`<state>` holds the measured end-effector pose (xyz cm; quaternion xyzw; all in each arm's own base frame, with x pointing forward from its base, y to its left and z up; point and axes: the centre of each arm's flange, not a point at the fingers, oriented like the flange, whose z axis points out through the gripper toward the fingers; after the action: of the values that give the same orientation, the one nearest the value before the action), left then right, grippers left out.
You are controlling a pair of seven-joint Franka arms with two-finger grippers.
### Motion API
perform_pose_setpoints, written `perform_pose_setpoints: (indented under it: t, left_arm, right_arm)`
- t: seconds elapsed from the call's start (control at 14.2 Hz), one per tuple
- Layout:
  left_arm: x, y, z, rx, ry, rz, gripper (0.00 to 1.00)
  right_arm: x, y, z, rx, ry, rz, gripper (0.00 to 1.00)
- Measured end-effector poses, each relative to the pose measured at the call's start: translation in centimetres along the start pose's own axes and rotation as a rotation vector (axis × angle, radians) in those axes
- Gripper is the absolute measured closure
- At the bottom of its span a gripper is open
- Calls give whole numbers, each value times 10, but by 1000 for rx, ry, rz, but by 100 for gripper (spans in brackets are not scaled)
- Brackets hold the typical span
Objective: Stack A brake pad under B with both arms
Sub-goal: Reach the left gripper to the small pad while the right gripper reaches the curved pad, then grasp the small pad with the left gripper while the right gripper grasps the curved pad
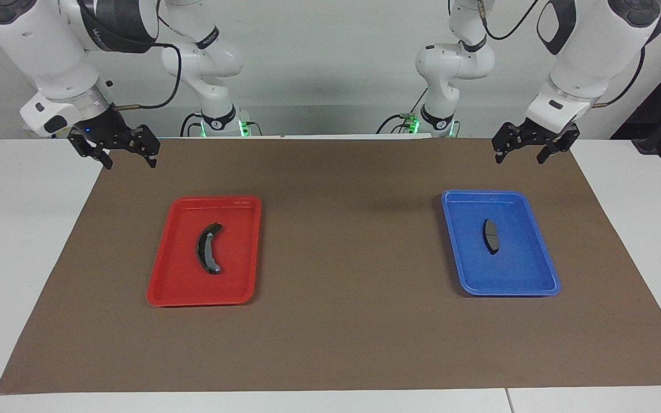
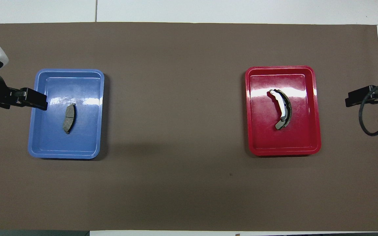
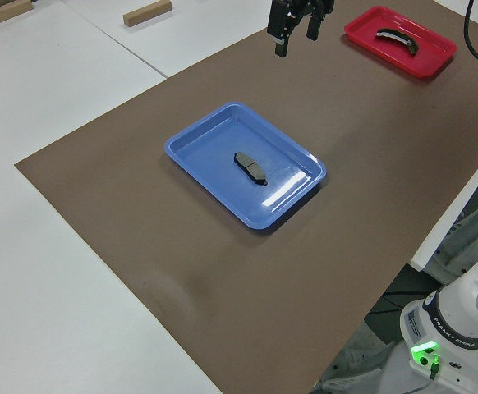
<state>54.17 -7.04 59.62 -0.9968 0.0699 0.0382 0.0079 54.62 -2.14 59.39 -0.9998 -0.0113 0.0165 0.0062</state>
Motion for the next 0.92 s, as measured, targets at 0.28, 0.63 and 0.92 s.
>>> perform_pose_setpoints:
  t: [0.28,0.63,0.92]
  left_arm:
    - [9,-20,71,-4,-28,29,1]
    - [15,-45,153,-2,37,26,1]
    - [18,-44,210,6,100,19,1]
  right_arm:
    - [13,-14,20,-2,9,-26,1]
    - [47,-37,83,-1,-11,-26,1]
    - [53,-55,147,19,-7,-36,1]
